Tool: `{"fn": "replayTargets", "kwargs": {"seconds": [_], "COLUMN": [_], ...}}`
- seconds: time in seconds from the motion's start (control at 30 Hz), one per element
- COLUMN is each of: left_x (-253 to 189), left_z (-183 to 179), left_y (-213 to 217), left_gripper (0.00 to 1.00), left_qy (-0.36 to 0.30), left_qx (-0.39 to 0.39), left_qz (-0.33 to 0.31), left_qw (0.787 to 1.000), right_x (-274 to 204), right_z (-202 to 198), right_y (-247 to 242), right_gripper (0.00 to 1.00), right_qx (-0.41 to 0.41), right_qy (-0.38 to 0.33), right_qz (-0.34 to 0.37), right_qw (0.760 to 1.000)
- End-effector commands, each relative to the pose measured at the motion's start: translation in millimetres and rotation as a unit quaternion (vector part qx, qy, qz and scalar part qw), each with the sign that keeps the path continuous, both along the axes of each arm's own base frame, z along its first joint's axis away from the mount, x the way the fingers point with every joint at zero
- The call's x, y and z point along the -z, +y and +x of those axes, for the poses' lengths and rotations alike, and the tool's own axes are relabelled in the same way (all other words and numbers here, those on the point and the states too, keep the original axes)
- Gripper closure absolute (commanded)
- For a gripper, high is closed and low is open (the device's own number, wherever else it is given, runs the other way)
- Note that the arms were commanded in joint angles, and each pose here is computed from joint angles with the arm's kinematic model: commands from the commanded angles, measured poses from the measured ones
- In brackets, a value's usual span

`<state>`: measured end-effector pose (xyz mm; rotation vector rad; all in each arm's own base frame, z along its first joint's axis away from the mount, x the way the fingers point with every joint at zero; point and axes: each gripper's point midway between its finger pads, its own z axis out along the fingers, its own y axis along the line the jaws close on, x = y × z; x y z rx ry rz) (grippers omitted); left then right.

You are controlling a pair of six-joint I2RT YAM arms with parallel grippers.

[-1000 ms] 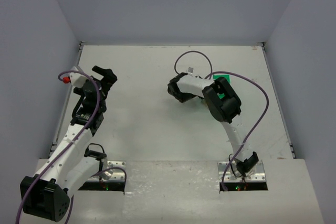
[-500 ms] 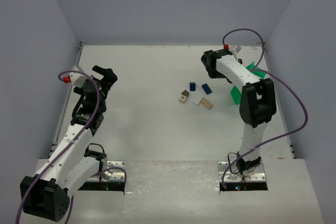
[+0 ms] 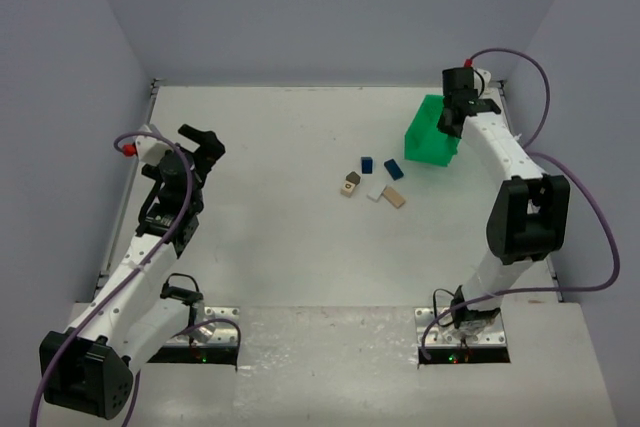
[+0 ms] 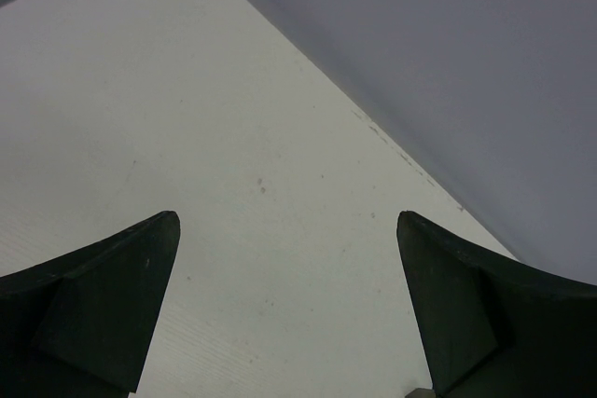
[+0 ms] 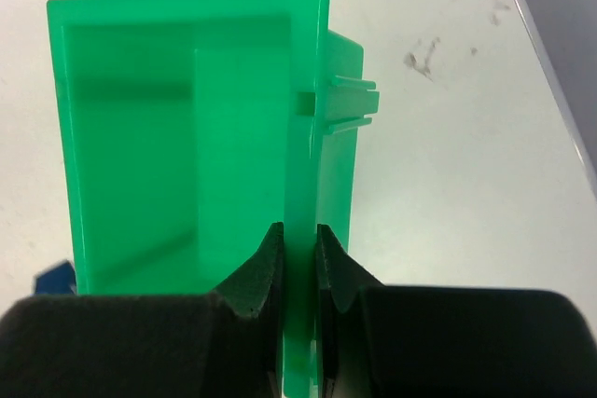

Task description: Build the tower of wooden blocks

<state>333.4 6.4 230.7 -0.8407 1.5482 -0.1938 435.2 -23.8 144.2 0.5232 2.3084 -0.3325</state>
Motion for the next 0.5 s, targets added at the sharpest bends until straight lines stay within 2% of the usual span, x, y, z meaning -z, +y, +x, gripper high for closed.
{"fn": "replayTargets", "kwargs": {"seconds": [0.0, 0.13, 0.4, 0.47], "left_x": [-16.2, -16.8, -20.3, -22.5], "left_z": [4.1, 8.7, 21.8, 24.1], "left_y": [-0.1, -6.7, -35.8, -43.2], "left_gripper": [0.0, 0.0, 0.0, 0.0], "left_qy": [-0.03, -0.032, -0.049, -0.055], "left_qx": [0.008, 0.026, 0.114, 0.136], "left_qz": [0.002, 0.004, 0.026, 0.03], "left_qw": [1.0, 0.999, 0.992, 0.989], "right_x": [-18.1, 2.9, 43.1, 50.4], "right_z": [45.9, 65.6, 84.9, 85.2], "right_y": [-18.0, -65.4, -114.2, -120.1], "right_gripper": [1.0, 1.0, 1.0, 0.95], "right_qx": [0.011, 0.059, 0.082, 0.082], "right_qy": [-0.075, -0.091, -0.082, -0.077], "right_qz": [0.053, 0.081, 0.126, 0.13], "right_qw": [0.996, 0.991, 0.985, 0.985]}}
